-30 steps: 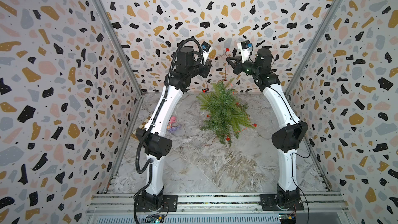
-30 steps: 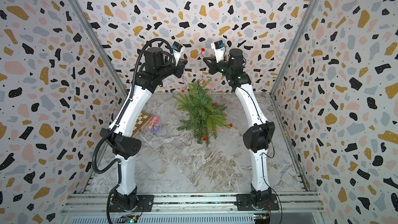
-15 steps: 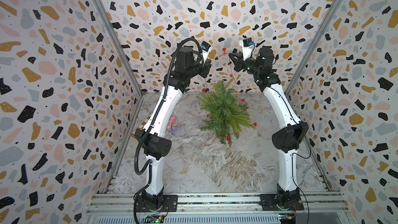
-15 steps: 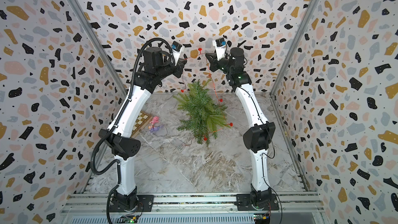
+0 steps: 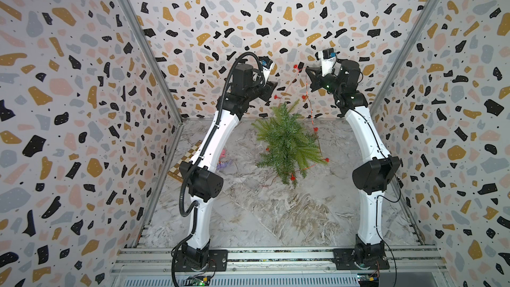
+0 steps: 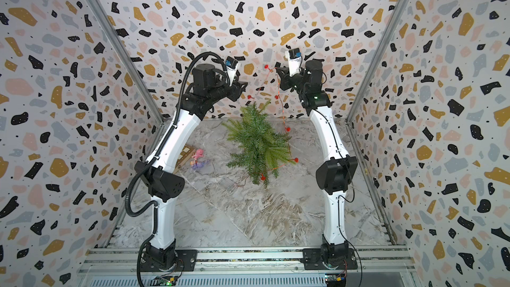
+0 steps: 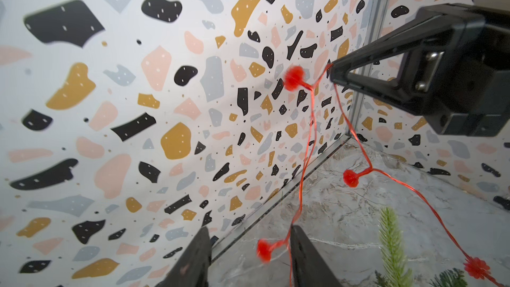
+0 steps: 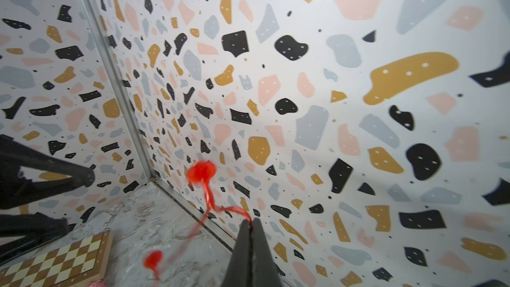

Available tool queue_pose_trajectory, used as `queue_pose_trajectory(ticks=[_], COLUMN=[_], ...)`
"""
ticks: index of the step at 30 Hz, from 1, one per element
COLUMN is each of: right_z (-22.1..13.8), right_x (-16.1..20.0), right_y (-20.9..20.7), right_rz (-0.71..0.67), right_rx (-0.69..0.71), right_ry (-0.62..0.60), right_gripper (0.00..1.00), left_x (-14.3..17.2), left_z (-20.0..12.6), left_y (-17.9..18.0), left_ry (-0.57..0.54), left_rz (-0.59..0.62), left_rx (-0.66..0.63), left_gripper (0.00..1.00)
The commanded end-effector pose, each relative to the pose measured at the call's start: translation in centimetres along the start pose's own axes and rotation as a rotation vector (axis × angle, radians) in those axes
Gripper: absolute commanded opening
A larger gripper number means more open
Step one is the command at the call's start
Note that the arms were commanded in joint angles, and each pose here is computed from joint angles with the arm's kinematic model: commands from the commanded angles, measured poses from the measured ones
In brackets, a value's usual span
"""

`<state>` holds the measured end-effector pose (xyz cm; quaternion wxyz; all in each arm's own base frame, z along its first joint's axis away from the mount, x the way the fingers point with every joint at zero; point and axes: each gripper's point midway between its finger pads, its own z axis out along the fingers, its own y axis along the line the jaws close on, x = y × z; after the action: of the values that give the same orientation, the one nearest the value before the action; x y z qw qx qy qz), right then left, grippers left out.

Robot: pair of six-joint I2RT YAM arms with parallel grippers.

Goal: Remove string lights from the small christmas tree
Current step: Remove the light string from the Christmas tree.

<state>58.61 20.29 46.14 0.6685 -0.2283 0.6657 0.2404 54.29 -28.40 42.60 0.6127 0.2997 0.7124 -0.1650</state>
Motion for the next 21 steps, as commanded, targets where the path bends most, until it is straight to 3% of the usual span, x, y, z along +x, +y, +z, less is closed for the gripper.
queue_pose_trajectory(ticks=[1,6,11,21], right_z=[-2.8,-2.8,-4.0,-6.1], right_x=[-4.5,-2.5,-0.8,-0.3], right_y=[0.0,-1.5,-3.2,-3.1], right_rz=[-0.014,0.045,0.108,0.125], right_rx=[0.042,0.100,0.165,0.165], right_ry=[-0.063,0.002,0.069,0.099], right_gripper=[0.00,0.00,0.00,0.00], left_x=[-2.2,-4.2,-5.6,-2.1], left_z=[-0.5,-2.7,-5.7,-12.2], left_y=[0.8,-0.9,-1.2,-3.6], left_ry=[-0.073,-0.098,-0.102,0.021], left_rz=[-0.050,-0.088,-0.095,-0.186], left_rx=[-0.021,0.066,0.063,0.091], left_gripper=[0.54,0.59,0.60,0.60])
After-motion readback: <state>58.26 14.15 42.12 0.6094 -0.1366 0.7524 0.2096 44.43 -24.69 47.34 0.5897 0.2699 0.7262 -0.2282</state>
